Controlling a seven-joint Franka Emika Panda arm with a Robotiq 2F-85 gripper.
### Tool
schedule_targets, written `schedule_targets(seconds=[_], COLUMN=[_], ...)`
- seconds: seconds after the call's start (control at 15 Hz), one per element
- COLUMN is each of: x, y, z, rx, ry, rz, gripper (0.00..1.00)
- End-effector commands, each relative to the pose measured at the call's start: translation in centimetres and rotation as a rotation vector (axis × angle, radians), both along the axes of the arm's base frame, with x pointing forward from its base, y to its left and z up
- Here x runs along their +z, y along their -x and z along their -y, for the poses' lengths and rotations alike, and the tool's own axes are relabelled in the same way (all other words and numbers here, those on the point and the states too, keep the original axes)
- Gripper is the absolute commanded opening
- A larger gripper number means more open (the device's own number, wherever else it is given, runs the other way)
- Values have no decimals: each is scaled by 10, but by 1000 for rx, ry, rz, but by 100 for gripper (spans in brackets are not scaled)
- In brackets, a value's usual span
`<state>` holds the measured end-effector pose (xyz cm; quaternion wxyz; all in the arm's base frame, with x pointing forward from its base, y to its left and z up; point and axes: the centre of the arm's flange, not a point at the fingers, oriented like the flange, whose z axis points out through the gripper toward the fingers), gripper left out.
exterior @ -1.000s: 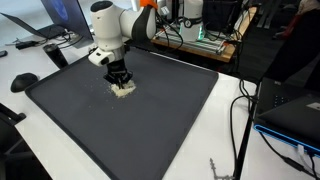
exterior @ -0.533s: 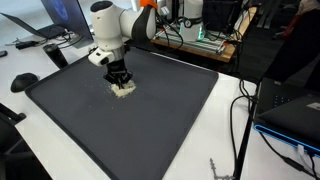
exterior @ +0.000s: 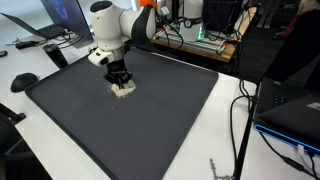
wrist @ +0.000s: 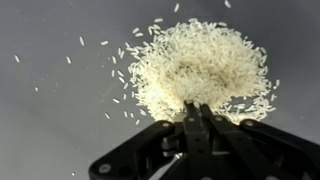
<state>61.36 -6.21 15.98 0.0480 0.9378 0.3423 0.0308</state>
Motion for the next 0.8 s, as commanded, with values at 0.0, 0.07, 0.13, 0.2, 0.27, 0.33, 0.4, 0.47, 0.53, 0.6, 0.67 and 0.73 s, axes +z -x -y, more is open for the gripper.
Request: schedule_targets(seconds=[0.0,0.07,0.13,0.2,0.27,0.33,0.4,0.47,0.53,0.6,0.67,0.73], x=[5,8,11,14,18,21,25,31,36,42,47,53], y=[-2,-2,-2,-2,-1,-1,-1,-1,-1,0,0,0], z=[2,2,2,2,2,1,1,1,1,0,0,0], rx=[-14,-14,-17,-17,-18,-19,-20,-27,-37,-74,-116,-184], ry=[17,15,18,18,20,19,20,28,37,35,38,37], rz=[-24,-23,-20,-18,-15,-11,-6,2,6,3,6,7], gripper=[33,39,45,53,59,67,73,80,88,94,100,100])
